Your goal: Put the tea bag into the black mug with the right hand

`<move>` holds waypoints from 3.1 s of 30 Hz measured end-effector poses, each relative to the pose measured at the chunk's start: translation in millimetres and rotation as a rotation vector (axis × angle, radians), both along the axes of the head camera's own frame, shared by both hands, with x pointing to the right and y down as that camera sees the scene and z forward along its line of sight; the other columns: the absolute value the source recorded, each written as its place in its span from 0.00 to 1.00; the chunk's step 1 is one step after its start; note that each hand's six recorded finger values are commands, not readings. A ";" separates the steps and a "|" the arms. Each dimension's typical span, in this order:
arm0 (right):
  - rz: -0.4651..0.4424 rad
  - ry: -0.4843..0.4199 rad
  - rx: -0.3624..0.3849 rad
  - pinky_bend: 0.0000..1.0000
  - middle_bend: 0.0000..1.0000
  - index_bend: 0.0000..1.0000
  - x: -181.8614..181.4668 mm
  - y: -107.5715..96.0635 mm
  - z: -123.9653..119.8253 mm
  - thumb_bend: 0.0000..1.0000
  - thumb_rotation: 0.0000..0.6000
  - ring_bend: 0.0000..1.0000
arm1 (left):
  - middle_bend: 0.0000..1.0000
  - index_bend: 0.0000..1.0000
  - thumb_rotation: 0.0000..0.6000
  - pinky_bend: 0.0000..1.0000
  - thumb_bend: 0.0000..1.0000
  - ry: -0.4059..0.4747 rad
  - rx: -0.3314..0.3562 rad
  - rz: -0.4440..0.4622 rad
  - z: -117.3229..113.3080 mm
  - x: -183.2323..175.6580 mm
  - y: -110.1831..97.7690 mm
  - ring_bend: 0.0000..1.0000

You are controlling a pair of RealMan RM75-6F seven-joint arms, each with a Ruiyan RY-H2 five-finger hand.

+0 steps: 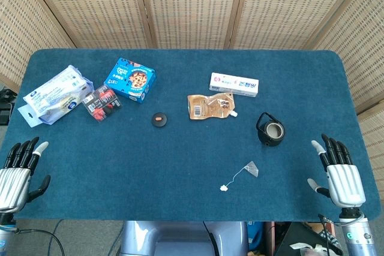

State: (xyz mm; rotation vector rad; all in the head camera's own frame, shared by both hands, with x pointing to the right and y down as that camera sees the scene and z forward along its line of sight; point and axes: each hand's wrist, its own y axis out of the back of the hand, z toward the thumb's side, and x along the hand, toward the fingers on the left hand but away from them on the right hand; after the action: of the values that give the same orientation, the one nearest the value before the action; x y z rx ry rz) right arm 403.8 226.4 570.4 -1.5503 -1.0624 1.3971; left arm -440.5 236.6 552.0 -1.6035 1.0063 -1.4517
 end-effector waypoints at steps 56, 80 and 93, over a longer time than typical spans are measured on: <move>-0.606 -0.287 -0.210 0.63 0.66 0.23 -158.6 -38.2 23.4 0.28 1.00 0.56 | 0.00 0.07 1.00 0.00 0.41 -0.075 0.036 0.049 -3.9 0.3 -32.9 0.00; -0.770 -0.148 -0.334 0.89 0.86 0.38 -192.1 -27.1 95.3 0.28 1.00 0.81 | 0.00 0.07 1.00 0.00 0.41 -0.087 0.027 0.091 0.1 12.2 -50.2 0.00; -0.796 -0.111 -0.370 0.93 0.90 0.49 -196.8 -18.1 111.7 0.31 1.00 0.86 | 0.00 0.07 1.00 0.00 0.41 -0.084 0.022 0.088 3.4 10.9 -49.8 0.00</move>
State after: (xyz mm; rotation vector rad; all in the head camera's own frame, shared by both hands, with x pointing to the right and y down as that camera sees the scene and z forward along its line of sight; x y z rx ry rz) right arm 207.0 208.3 682.0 -2.0222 -0.1627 0.9685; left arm -429.6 186.8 555.4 -1.5384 0.8906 -1.4315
